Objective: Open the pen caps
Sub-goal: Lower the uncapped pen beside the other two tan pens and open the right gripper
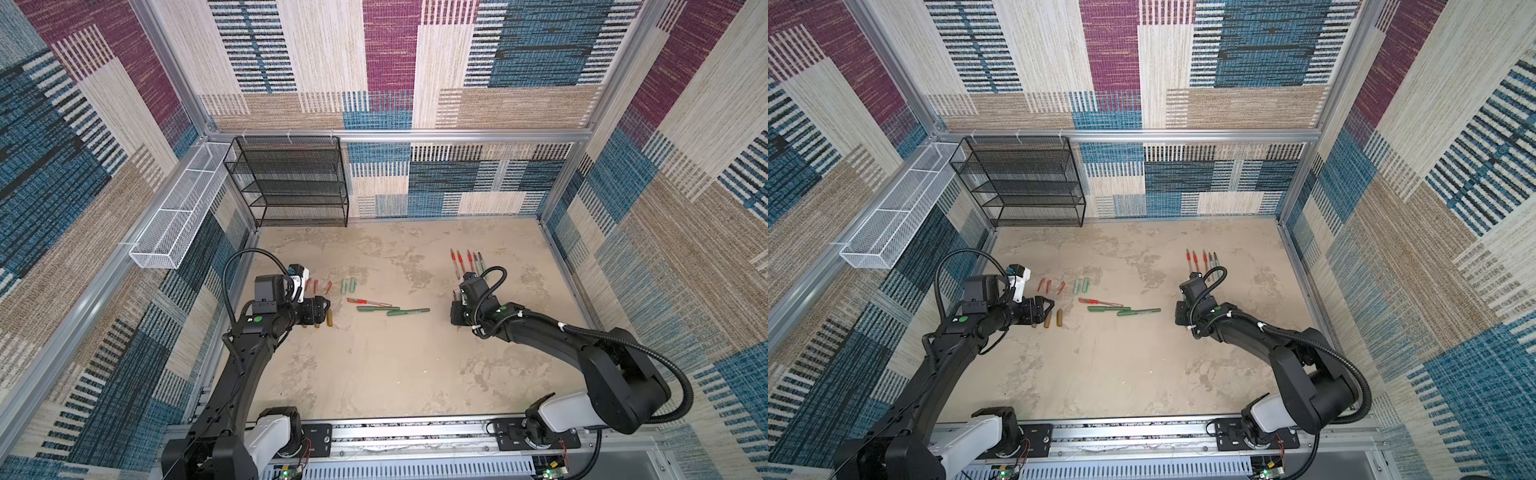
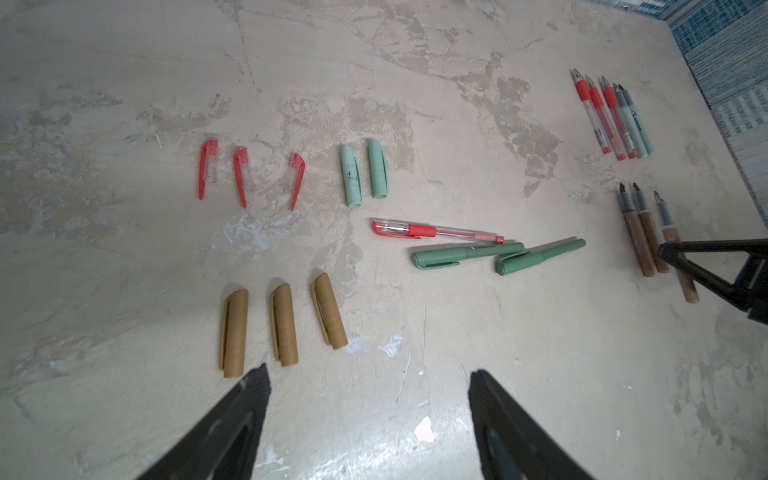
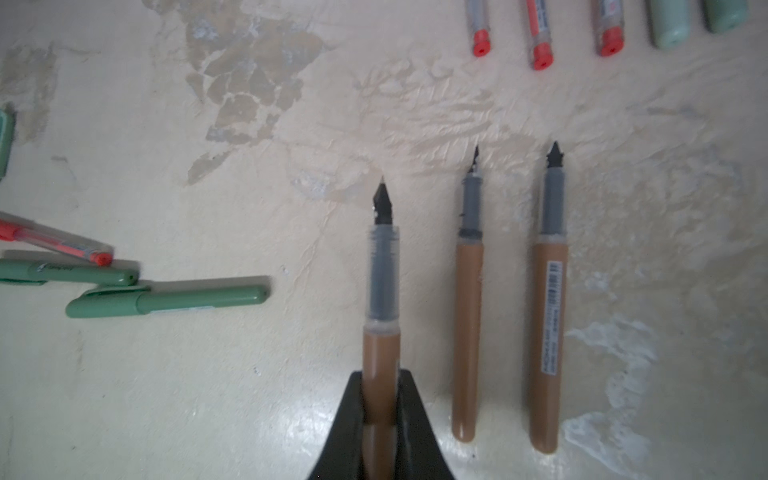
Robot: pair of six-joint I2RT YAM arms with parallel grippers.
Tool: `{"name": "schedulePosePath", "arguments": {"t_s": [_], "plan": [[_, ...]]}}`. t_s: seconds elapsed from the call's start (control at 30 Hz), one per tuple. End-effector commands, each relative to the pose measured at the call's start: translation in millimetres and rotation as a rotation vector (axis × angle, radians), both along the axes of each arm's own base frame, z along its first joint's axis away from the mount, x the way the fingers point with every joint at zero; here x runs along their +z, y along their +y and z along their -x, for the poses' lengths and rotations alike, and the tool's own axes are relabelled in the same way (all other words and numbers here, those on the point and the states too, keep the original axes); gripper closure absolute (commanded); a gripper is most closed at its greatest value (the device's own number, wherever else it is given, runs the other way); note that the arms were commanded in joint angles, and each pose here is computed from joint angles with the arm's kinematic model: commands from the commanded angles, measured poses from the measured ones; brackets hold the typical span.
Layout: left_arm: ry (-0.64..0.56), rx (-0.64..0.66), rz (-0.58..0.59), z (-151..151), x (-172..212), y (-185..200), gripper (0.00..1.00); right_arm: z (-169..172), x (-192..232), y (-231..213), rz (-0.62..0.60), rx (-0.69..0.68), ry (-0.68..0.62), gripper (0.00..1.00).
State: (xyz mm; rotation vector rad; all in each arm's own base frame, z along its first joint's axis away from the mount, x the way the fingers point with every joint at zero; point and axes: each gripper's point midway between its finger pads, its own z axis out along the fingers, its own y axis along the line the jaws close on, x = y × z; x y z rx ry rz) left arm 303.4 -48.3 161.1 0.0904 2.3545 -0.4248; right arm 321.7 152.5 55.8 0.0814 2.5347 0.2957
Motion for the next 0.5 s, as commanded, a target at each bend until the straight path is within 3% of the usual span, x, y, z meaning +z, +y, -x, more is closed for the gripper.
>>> {"name": "schedulePosePath", "arguments": {"t_s": [0.0,0.47], "plan": [[-0.044,-0.009,0.000,-4,10,-1,0.18,-15,1,-2,0.003,-0.009,-0.042,0.97],[-0.048,-0.010,0.006,-5,9,0,0.14,-34,-18,-2,0.032,-0.015,-0.005,0.94]]}}
